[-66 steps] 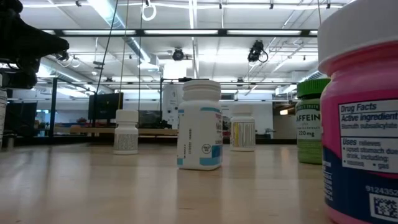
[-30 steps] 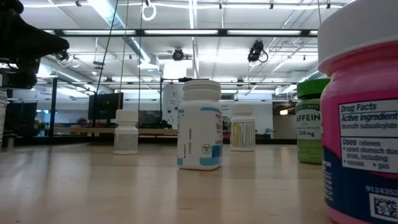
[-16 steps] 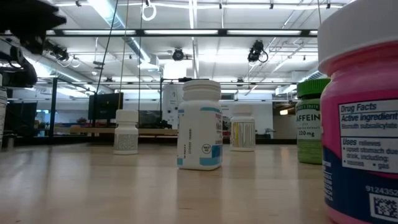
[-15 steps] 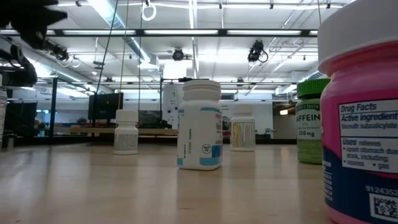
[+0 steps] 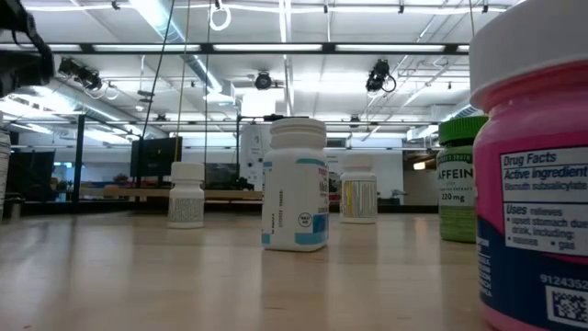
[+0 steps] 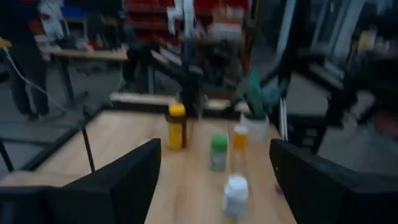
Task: Pick and place medicine bottles onto shelf by color
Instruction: Put the transparent pill bottle on the shelf
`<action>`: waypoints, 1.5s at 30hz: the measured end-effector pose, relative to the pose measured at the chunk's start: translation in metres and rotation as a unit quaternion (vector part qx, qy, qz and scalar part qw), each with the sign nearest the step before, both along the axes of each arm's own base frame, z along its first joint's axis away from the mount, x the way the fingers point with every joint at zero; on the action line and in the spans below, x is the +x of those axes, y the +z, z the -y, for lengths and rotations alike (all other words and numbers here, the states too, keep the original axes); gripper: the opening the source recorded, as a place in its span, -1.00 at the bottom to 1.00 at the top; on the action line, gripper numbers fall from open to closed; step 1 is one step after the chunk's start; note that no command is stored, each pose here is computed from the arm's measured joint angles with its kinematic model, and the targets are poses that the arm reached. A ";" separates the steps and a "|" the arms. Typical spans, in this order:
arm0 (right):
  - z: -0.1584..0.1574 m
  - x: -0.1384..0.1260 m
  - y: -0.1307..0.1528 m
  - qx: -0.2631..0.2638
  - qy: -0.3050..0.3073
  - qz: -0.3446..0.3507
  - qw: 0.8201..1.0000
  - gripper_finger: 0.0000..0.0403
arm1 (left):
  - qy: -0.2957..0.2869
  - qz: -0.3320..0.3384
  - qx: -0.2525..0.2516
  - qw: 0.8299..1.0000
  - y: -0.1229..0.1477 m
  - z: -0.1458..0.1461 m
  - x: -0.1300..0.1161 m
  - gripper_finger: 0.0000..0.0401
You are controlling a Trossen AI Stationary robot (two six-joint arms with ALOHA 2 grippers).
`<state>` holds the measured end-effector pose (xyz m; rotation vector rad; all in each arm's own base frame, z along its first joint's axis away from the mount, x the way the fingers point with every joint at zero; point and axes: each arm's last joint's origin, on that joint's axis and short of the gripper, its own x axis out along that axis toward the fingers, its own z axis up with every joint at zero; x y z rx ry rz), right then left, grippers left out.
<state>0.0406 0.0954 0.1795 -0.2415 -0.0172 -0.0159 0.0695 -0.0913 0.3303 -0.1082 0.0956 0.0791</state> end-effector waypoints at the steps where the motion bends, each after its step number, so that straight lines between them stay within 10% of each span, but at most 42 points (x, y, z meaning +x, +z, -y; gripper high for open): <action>1: 0.000 0.000 0.000 0.000 0.000 0.000 1.000 -0.91 | -0.006 -0.018 0.002 1.000 0.003 0.003 0.002 0.50; 16: 0.000 0.000 0.000 0.000 0.000 0.000 1.000 -0.91 | -0.034 -0.375 -0.013 0.926 -0.015 0.043 0.069 0.46; 27: -0.001 0.000 0.001 0.009 0.013 0.003 1.000 -0.91 | -0.065 -0.401 -0.031 0.913 -0.024 0.054 0.088 0.46; 45: 0.001 0.006 0.009 0.057 0.027 0.023 0.998 -0.91 | 0.006 -0.619 -0.055 0.783 -0.053 0.026 0.093 0.46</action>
